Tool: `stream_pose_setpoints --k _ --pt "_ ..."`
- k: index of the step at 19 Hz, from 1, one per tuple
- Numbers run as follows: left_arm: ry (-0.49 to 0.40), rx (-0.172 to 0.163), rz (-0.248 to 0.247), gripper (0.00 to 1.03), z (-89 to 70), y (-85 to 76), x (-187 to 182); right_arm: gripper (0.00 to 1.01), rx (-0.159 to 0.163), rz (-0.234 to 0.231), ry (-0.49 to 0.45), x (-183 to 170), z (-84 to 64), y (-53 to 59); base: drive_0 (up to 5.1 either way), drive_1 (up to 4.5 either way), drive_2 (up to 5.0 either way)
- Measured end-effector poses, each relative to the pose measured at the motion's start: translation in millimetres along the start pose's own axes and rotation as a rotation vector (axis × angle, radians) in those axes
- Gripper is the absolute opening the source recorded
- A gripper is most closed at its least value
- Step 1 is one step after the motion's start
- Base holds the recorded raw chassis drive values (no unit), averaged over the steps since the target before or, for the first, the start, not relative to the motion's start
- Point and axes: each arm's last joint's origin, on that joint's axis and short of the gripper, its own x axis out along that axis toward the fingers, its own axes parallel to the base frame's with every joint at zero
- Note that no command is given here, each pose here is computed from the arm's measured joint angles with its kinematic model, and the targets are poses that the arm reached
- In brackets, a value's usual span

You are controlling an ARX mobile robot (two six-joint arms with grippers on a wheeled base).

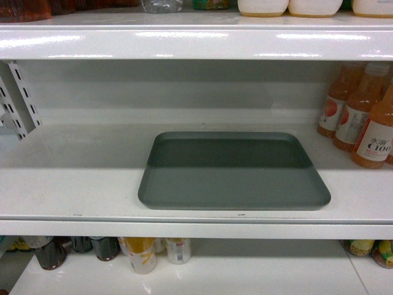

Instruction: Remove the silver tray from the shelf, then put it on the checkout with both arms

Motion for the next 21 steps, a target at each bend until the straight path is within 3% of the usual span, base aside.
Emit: stream_pose_setpoints --k 21 --pt "0.000 0.000 0.000 0.98 -0.1 0.0 0.0 0.98 0.000 0.000 0.000 0.0 0.0 0.0 0.0 0.00 0.0"
